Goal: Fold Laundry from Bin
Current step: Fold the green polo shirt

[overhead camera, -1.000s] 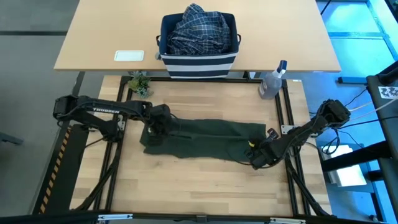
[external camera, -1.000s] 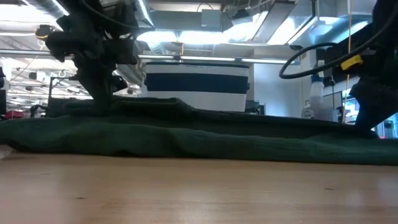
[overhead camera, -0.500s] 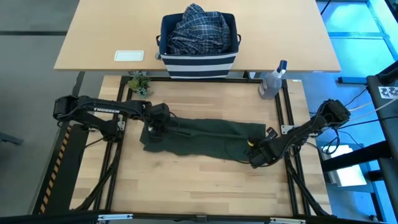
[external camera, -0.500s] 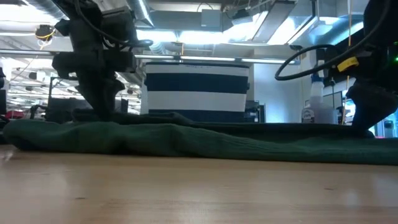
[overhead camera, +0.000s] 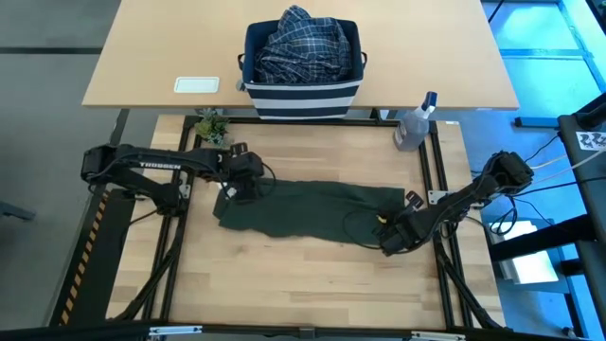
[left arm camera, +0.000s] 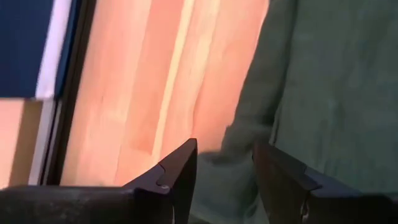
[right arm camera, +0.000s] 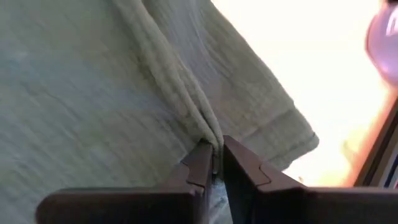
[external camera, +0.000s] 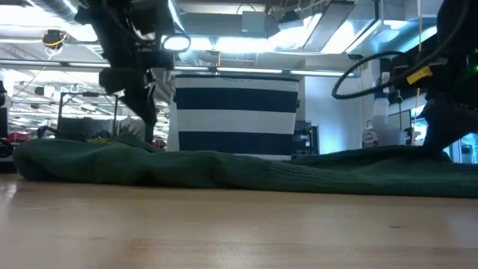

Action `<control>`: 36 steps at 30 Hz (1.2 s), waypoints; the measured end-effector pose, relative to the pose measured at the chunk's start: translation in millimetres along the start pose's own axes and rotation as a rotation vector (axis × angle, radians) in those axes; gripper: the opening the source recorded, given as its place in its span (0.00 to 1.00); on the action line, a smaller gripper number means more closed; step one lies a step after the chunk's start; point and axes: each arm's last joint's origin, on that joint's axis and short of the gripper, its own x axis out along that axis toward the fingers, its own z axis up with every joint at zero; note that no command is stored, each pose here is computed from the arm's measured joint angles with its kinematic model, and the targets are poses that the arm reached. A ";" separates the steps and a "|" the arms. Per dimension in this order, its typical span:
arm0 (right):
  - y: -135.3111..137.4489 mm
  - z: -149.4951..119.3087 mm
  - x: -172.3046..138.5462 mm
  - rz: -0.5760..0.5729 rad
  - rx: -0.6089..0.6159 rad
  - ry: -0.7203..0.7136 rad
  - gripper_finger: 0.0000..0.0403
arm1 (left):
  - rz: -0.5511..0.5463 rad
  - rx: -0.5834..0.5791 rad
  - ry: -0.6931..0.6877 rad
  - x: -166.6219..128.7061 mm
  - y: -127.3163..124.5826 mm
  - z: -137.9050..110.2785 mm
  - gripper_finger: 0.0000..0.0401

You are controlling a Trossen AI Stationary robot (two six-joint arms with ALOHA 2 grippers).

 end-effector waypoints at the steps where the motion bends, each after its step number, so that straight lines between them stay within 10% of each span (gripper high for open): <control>1: 0.6 2.2 -2.7 0.001 -0.007 -0.007 0.10 | -0.003 0.004 -0.013 -2.5 -1.2 2.6 0.37; 15: -0.7 14.7 -21.0 -0.032 -0.003 -0.032 0.45 | -0.122 -0.011 -0.082 -23.6 -42.7 7.8 0.37; 36: 30.9 51.2 -25.0 0.129 0.136 -0.490 0.44 | 0.100 -0.165 -0.282 -35.9 -68.6 10.9 0.37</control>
